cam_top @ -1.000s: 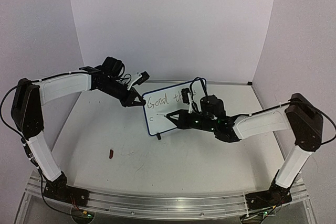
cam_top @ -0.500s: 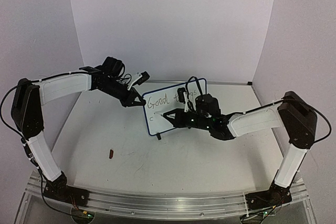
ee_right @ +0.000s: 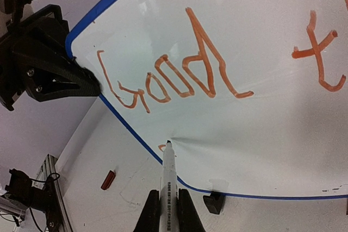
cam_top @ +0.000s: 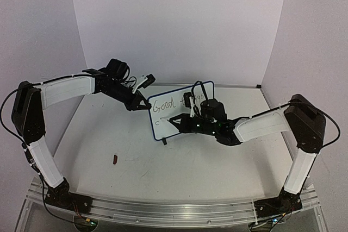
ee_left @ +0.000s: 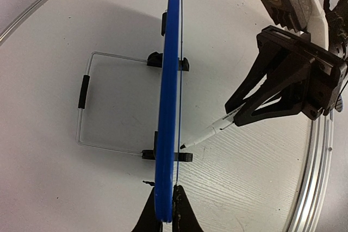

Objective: Write a sentence on the whiteboard

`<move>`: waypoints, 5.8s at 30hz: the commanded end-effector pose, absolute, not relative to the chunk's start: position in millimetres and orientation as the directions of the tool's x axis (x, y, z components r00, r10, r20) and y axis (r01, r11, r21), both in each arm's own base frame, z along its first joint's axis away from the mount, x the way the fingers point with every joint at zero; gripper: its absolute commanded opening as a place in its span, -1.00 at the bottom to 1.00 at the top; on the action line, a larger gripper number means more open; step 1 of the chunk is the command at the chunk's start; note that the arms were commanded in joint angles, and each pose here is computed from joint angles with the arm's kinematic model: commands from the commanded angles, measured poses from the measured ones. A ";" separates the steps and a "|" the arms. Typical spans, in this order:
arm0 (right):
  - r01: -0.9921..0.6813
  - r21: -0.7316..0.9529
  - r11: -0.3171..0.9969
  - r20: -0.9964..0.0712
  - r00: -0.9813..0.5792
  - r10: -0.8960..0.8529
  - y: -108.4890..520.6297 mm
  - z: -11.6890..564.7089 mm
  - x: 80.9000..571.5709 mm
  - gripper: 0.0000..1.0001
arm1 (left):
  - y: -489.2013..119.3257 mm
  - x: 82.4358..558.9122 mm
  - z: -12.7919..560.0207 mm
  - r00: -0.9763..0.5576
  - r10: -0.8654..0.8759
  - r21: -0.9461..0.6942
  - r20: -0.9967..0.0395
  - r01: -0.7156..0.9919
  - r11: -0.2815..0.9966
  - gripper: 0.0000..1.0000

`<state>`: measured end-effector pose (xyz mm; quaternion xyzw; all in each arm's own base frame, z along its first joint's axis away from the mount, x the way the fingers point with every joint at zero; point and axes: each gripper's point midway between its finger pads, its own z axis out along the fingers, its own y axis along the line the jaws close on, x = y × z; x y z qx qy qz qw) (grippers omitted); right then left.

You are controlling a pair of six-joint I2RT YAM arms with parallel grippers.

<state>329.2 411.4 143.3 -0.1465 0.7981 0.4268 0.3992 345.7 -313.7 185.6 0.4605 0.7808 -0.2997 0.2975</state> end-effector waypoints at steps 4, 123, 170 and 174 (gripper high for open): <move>-0.547 0.560 0.622 -0.769 -0.623 0.143 405.3 144.4 342.0 -1.00 | -296.3 341.5 144.8 -0.442 0.640 -0.165 -0.628 0.880 0.446 -1.00; -0.536 0.496 0.683 -0.775 -0.628 0.070 401.5 142.5 347.9 -1.00 | -298.3 339.9 141.5 -0.442 0.649 -0.166 -0.620 0.881 0.442 -1.00; -0.487 0.500 0.716 -0.785 -0.604 0.138 382.4 150.0 349.1 -1.00 | -298.3 339.3 142.5 -0.440 0.649 -0.164 -0.621 0.883 0.441 -1.00; -0.500 0.506 0.703 -0.797 -0.582 0.160 383.4 167.1 350.0 -1.00 | -298.0 339.5 142.9 -0.440 0.648 -0.164 -0.622 0.882 0.441 -1.00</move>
